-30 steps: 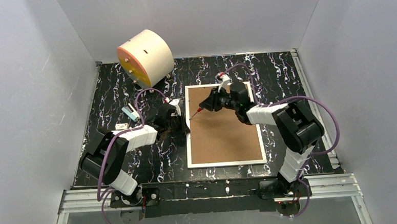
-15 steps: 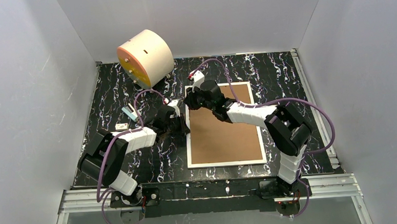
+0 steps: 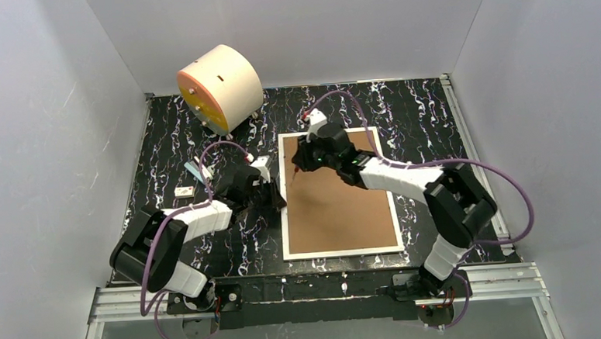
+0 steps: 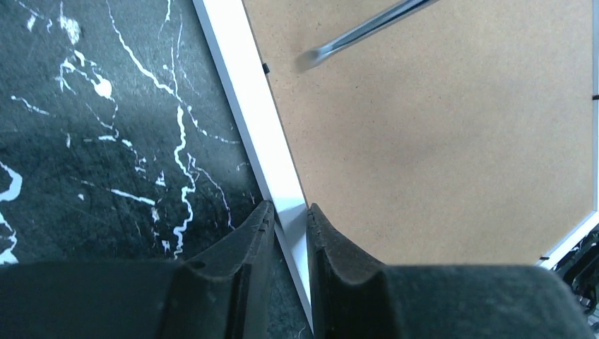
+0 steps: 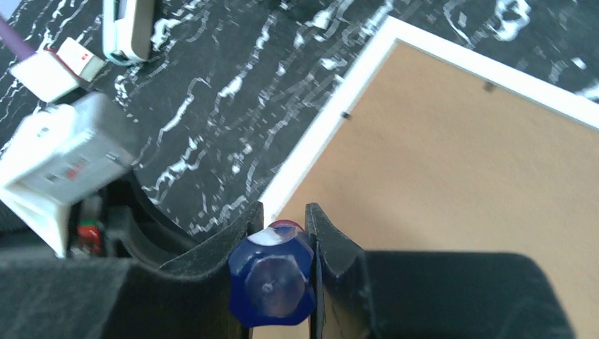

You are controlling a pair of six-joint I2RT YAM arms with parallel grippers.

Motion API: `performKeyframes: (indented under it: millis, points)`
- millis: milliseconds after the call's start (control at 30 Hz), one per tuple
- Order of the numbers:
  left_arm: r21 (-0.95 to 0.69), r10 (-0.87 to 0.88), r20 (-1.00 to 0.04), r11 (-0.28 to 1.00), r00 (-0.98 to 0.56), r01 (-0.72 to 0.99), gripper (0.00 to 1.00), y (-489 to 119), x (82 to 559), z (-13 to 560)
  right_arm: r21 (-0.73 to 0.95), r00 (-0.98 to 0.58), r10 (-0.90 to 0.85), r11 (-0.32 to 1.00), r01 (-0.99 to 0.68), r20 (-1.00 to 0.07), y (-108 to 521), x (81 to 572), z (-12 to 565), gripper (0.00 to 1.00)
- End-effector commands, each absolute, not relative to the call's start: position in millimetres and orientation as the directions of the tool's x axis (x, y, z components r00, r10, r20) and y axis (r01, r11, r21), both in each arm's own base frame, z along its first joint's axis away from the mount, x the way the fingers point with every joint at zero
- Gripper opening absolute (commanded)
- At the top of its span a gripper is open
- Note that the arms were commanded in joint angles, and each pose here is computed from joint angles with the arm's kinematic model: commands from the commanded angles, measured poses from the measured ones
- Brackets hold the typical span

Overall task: Take the photo out of the frame
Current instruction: Release the photo frame item from the photo frame.

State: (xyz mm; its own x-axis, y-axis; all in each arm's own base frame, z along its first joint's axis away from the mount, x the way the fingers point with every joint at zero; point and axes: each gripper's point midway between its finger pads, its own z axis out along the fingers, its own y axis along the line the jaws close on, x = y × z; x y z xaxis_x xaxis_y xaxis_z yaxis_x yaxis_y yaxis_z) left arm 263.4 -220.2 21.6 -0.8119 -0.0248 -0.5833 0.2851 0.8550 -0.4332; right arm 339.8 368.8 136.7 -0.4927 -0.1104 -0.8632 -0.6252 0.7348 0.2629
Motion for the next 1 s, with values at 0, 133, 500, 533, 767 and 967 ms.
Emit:
performKeyframes:
  millis: [0,133,500,533,767,967]
  points:
    - [-0.373,0.101,-0.402,0.890,-0.910,0.264,0.00,-187,196,-23,0.372,-0.536,0.001,0.722,-0.583,-0.844,333,340,156,0.01]
    - [-0.381,0.094,-0.398,0.888,-0.913,0.257,0.00,-188,180,-23,0.436,-0.551,0.071,0.698,-0.568,-0.832,314,341,158,0.01]
    - [-0.373,0.101,-0.425,0.886,-0.900,0.276,0.00,-197,171,-13,0.483,-0.447,0.232,0.632,-0.606,-0.864,285,348,163,0.01]
    - [-0.370,0.100,-0.431,0.887,-0.897,0.276,0.00,-198,173,-11,0.463,-0.429,0.219,0.631,-0.623,-0.876,283,344,160,0.01]
    - [-0.362,0.088,-0.451,0.891,-0.888,0.273,0.00,-201,183,-5,0.256,-0.336,-0.001,0.647,-0.718,-0.942,273,287,121,0.01]
    - [-0.341,0.087,-0.460,0.902,-0.884,0.266,0.00,-200,188,-6,0.149,-0.309,-0.119,0.682,-0.716,-0.944,266,249,99,0.01]
